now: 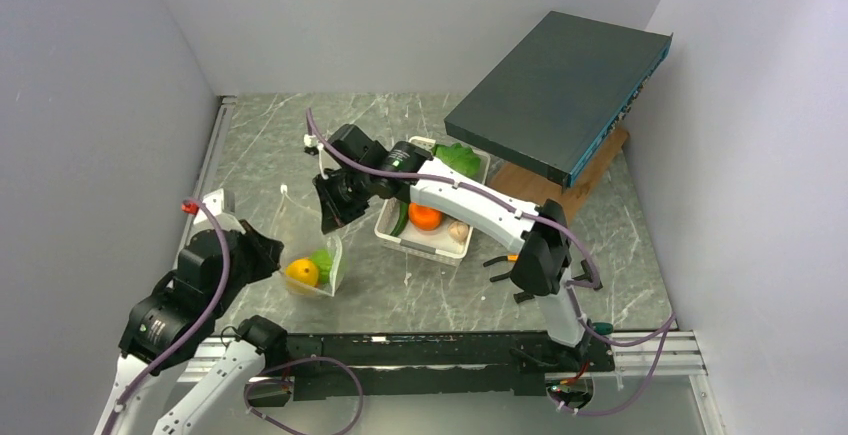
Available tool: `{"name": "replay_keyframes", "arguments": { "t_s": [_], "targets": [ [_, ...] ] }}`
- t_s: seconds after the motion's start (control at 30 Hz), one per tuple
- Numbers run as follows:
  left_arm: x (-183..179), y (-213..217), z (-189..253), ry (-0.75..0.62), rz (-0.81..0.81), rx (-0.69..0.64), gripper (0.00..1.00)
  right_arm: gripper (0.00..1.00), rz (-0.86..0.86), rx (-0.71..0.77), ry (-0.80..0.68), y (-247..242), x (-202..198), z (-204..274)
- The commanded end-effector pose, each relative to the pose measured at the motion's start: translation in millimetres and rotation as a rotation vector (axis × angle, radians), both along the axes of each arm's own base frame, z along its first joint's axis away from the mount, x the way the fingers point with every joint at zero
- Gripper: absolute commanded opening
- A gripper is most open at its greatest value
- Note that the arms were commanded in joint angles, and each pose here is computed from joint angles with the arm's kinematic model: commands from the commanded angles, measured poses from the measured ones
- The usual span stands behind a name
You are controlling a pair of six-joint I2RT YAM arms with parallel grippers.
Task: Place the food in the zip-top bag and seal the zipper
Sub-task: Adjust the zipper food storage bag at the center of the board.
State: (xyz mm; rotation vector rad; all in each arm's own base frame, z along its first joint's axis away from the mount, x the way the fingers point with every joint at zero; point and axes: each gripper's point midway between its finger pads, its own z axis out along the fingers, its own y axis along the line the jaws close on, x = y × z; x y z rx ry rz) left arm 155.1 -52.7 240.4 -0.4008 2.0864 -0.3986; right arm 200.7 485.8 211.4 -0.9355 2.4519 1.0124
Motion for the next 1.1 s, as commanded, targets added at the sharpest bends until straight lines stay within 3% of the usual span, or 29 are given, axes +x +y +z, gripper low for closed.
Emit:
{"name": "replay_keyframes", "arguments": {
  "t_s": [0.0, 0.17, 0.27, 0.33, 0.57, 0.6, 0.7, 0.77, 0.97, 1.07],
  "targets": [
    [7, 4, 9, -0.071, 0.026, -0.007, 0.12, 0.0, 0.065, 0.212, -0.022, 10, -17, 73],
    [7, 8, -4, -0.059, 0.045, 0.009, 0.2, 0.0, 0.072, 0.255, 0.0, 12, -23, 84],
    [8, 6, -10, -0.042, 0.022, 0.037, 0.13, 0.0, 0.098, 0.277, 0.019, 15, -28, 87],
    [7, 4, -8, -0.042, -0.005, 0.049, 0.0, 0.0, 0.108, 0.286, 0.021, 15, -29, 89],
    [1, 13, 14, -0.077, 0.036, 0.029, 0.0, 0.0, 0.052, 0.202, -0.124, 2, -9, 82],
    [0, 11, 16, -0.071, 0.03, 0.023, 0.0, 0.03, 0.034, 0.176, -0.17, -2, -3, 80],
    [2, 8, 9, -0.039, 0.033, 0.02, 0.0, 0.39, -0.039, 0.079, -0.323, -21, 17, 74],
    [6, 9, 4, -0.031, 0.052, 0.023, 0.0, 0.54, -0.037, 0.07, -0.373, -31, 22, 78],
    [12, 4, 6, -0.054, 0.053, -0.009, 0.0, 0.86, -0.08, 0.135, -0.522, -68, 24, 115],
    [14, 2, 4, -0.055, 0.046, -0.01, 0.0, 0.9, -0.112, 0.138, -0.581, -88, 26, 124]
  ]
}}
